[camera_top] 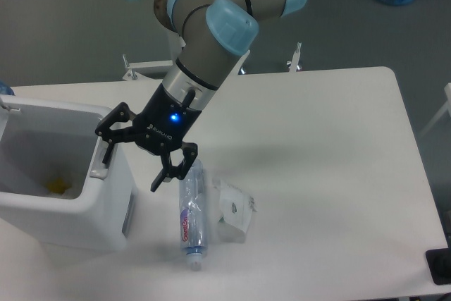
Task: Open the trash can
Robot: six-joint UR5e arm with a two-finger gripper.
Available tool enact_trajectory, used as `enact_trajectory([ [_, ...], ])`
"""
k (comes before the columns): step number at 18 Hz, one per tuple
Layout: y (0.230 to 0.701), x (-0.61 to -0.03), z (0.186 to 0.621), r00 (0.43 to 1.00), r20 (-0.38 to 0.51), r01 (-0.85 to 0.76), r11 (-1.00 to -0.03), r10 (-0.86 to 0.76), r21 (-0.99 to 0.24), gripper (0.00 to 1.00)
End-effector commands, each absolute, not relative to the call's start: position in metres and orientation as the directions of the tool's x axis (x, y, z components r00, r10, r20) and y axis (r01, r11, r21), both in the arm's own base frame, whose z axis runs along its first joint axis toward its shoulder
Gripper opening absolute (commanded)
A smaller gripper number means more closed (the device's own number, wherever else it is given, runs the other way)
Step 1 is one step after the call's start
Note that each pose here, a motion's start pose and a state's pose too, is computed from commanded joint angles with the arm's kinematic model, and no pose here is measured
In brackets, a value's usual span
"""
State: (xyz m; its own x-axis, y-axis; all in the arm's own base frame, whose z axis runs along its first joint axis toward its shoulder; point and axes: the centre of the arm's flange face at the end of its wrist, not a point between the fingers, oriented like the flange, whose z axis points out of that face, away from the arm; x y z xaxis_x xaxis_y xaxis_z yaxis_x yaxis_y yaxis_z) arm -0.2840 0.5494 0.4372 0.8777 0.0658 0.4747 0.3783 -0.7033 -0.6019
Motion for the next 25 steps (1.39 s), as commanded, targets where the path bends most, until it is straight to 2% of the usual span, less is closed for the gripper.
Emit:
enact_trajectory([
  [6,0.527,-0.331,0.454,0.889,0.443,0.4,-0.659,0.113,-0.636,1.0],
  [9,0.507,-0.365,0.45,0.92,0.379,0.349,-0.651,0.101,-0.675,1.0],
  [14,0.471,-0.455,0.415,0.97,0.234,0.218,-0.654,0.064,-0.725,1.0],
  [18,0.445,-0.535,0.409,0.971,0.195,0.236,-0.634,0.136,-0.736,1.0],
  [21,0.447,-0.574,0.387,0.981,0.102,0.189,-0.702,0.164,-0.686,1.0],
  [23,0.442,-0.578,0.378,0.983,0.02,0.155,-0.775,0.181,-0.613,1.0],
  [25,0.445,-0.573,0.375,0.982,-0.021,0.146,-0.814,0.19,-0.562,1.0],
])
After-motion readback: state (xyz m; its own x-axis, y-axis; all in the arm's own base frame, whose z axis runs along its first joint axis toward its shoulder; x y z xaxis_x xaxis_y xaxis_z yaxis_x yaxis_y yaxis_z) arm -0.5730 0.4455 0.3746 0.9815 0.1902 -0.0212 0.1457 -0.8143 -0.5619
